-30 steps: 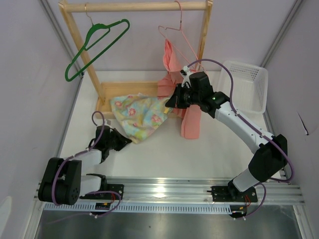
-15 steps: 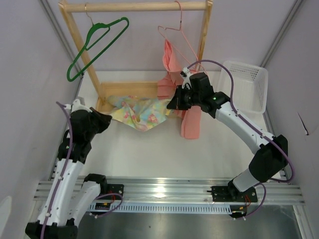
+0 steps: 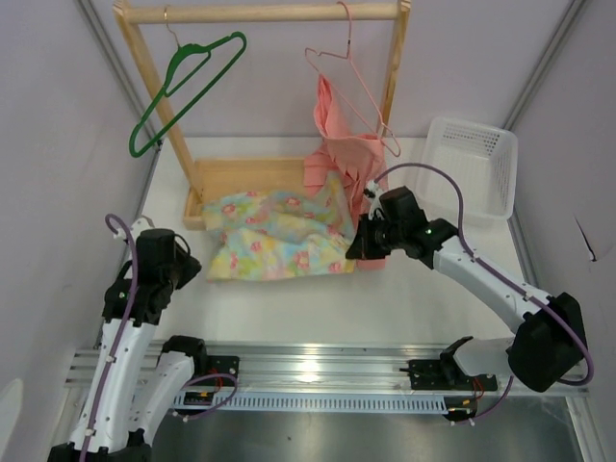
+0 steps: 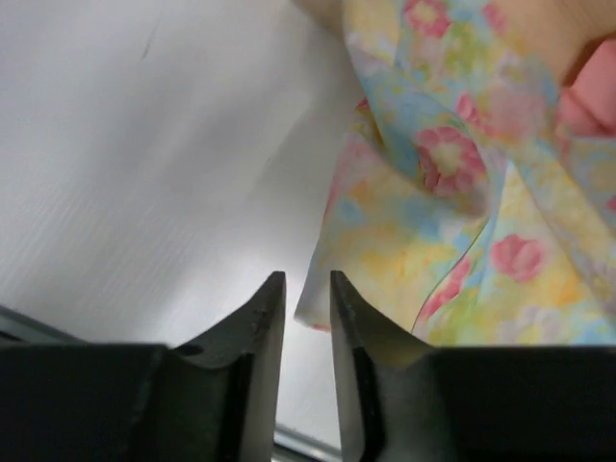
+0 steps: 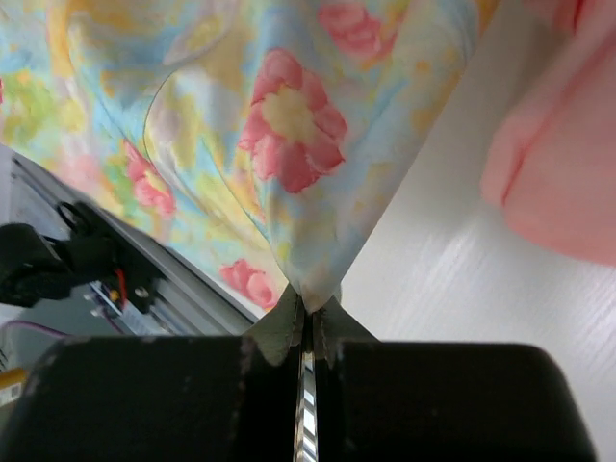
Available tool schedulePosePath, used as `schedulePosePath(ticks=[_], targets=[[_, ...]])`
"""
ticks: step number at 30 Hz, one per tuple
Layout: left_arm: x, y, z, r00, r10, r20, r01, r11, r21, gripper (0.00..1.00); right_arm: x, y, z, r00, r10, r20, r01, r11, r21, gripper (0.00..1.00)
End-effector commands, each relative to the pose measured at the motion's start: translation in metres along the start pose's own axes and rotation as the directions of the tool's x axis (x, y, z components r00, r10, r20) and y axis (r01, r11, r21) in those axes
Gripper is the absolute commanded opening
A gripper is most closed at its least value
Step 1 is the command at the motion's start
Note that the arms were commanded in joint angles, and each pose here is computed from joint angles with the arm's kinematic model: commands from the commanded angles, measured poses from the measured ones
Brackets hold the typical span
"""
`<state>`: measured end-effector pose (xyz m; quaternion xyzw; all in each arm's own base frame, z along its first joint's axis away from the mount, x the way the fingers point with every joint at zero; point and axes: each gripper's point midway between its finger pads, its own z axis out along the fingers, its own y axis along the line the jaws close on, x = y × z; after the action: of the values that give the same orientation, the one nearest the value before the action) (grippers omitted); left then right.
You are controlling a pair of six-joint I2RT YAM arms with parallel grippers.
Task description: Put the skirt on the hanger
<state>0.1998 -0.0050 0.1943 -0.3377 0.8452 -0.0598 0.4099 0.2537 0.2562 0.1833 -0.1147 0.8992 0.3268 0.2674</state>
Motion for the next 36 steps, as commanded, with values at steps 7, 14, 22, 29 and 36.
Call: schedulePosePath(ticks=[7,14,22,29,36], targets=[[0.042,-0.017,0.013,0.989,-0.019,-0.147,0.038,0.991,0.132,0.56,0.074,-0.031,0.031,0.992,0.031,-0.126,-0.030,0.999,0.015,0.00],[0.111,-0.008,0.042,0.943,-0.069,-0.325,0.113,0.986,0.118,0.52,0.082,-0.049,0.044,0.990,0.048,-0.131,-0.040,0.997,0.059,0.01],[0.132,0.025,0.066,0.940,-0.113,-0.322,0.085,0.991,-0.100,0.54,0.074,-0.053,0.050,0.991,0.046,-0.124,-0.039,0.997,0.062,0.02],[0.151,0.043,0.084,0.926,-0.079,-0.369,0.010,0.983,-0.185,0.52,0.068,-0.054,0.049,0.992,0.052,-0.112,-0.047,0.998,0.049,0.04],[0.170,0.046,0.095,0.910,-0.059,-0.411,-0.007,0.988,-0.156,0.45,0.060,-0.054,0.049,0.993,0.060,-0.103,-0.056,0.998,0.040,0.04]])
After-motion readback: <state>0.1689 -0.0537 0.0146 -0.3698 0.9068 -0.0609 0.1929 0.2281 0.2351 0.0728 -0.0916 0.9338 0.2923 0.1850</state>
